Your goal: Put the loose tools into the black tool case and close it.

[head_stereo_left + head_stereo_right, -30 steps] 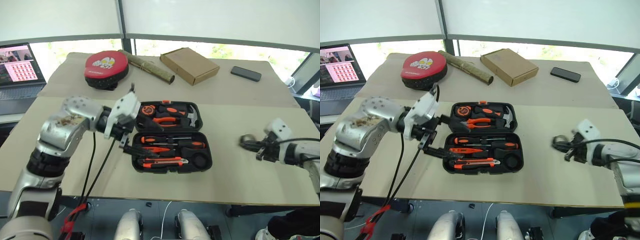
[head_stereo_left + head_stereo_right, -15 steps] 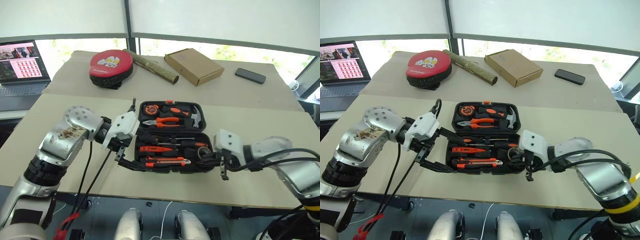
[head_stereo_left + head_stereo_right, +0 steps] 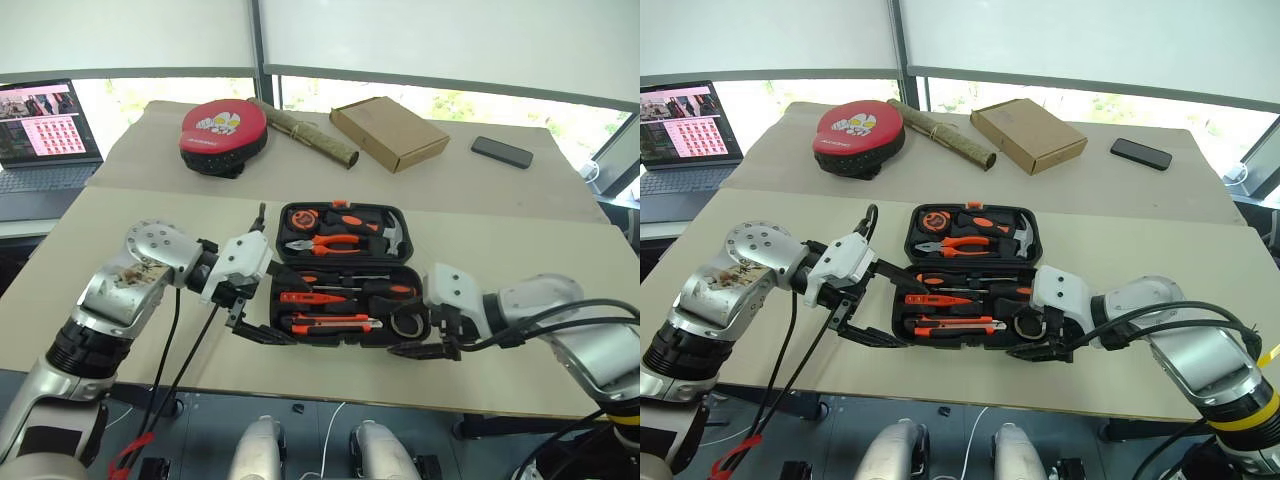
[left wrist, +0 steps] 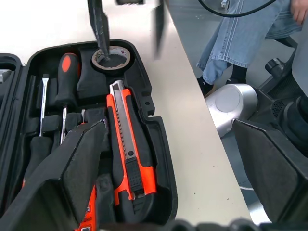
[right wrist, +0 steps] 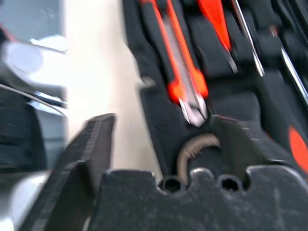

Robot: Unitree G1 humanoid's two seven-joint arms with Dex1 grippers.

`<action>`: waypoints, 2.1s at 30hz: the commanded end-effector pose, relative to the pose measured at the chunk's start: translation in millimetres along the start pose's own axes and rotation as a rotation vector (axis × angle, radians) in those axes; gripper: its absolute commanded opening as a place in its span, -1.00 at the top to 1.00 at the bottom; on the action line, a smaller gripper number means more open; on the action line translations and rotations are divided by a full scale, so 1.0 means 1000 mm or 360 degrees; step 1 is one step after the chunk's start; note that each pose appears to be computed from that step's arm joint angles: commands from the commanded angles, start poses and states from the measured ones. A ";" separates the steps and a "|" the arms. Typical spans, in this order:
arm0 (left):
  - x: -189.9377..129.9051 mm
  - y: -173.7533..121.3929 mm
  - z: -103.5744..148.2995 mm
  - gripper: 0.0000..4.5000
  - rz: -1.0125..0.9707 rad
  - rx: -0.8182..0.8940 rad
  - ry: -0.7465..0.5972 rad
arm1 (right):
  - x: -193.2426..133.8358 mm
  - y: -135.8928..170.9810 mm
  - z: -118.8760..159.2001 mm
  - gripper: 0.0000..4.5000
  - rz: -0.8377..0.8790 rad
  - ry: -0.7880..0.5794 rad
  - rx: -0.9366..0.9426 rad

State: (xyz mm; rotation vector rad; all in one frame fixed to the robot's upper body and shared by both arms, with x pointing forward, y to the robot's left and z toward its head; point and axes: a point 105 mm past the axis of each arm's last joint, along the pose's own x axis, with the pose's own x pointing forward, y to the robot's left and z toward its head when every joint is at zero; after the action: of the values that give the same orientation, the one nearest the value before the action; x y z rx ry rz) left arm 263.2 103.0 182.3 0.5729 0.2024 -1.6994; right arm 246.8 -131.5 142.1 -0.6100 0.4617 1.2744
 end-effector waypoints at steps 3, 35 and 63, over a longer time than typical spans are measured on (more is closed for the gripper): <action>-0.018 0.026 0.004 -1.00 0.0306 -0.0061 -0.0006 | -0.030 -0.024 0.013 -0.99 -0.0258 -0.0127 0.0080; 0.000 0.016 -0.075 0.98 0.0404 -0.0441 0.0153 | -0.007 -0.030 -0.033 1.00 -0.0012 -0.0003 -0.0082; -0.066 0.035 -0.080 -0.58 0.0830 -0.1390 -0.0151 | -0.071 -0.072 -0.030 -0.55 -0.0636 -0.0416 0.0923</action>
State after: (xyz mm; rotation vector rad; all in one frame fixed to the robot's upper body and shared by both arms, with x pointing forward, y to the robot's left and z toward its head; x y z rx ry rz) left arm 324.0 193.4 149.0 -0.0378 0.6127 -0.9921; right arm 296.8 -216.0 173.4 -0.1201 0.4182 0.7978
